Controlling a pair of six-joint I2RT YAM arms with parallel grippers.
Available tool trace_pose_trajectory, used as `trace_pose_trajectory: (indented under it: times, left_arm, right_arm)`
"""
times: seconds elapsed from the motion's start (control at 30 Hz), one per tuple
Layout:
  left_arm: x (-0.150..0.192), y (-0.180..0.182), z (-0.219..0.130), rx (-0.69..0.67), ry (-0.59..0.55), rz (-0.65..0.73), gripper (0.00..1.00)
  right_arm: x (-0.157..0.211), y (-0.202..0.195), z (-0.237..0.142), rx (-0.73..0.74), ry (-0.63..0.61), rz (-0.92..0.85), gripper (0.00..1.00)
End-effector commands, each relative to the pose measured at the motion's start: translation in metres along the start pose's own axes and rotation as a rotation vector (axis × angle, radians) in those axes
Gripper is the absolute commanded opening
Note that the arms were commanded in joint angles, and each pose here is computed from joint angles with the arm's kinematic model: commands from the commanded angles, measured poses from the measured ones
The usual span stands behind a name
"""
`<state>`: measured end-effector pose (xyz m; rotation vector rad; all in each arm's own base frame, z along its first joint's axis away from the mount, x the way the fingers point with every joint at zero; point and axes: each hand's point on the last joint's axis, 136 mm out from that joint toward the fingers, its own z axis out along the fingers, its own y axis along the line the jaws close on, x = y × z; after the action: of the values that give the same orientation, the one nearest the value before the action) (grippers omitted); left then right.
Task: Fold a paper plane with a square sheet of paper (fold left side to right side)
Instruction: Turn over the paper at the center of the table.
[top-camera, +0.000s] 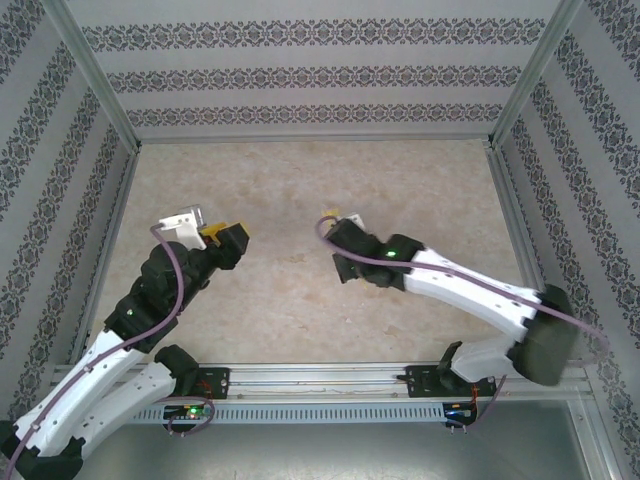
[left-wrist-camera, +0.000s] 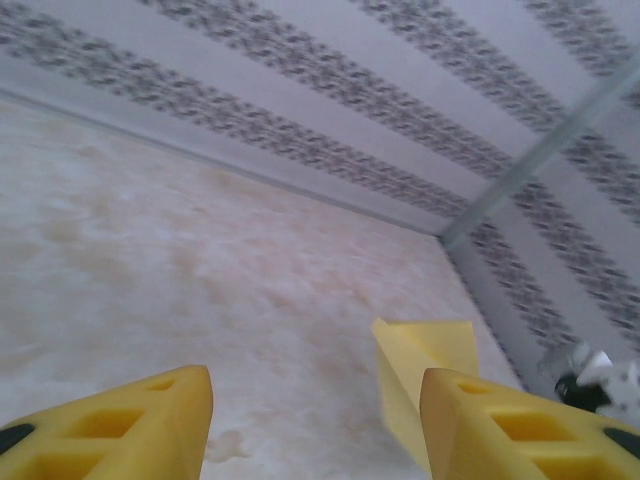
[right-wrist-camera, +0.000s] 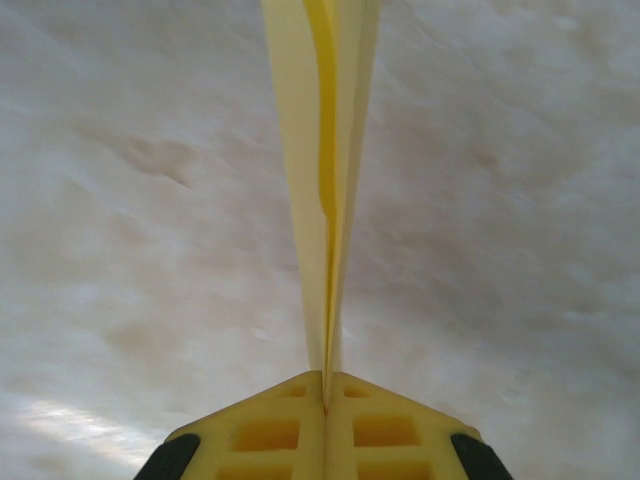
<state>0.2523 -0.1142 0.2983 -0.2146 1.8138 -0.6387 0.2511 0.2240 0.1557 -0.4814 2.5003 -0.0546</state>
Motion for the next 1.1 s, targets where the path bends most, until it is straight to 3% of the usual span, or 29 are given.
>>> trace_pose_trajectory:
  times: [0.0,0.23,0.43,0.63,0.87,1.07]
  left_arm:
    - [0.007,0.04,-0.008,-0.187,0.003,0.042,0.56]
    - [0.006,0.043,-0.009,-0.207,0.006,0.047,0.56]
    - [0.016,0.043,-0.003,-0.199,0.041,0.046,0.56]
    - [0.034,0.035,0.014,-0.158,0.11,0.012,0.58]
    - [0.081,0.015,0.061,-0.064,0.294,-0.078,0.6]
    - [0.121,-0.001,0.093,0.006,0.415,-0.204,0.58]
  right_arm:
    - [0.011,-0.04,0.008,0.371,0.073,-0.181,0.0]
    - [0.031,-0.005,0.067,0.458,0.208,-0.284,0.0]
    - [0.054,0.036,0.095,0.311,0.313,-0.277,0.24]
    - [0.046,0.05,0.071,0.113,0.281,-0.143,0.45]
    - [0.026,0.01,0.025,-0.058,0.172,0.025,0.62]
    - [0.024,-0.032,0.007,-0.201,0.043,0.247,0.74]
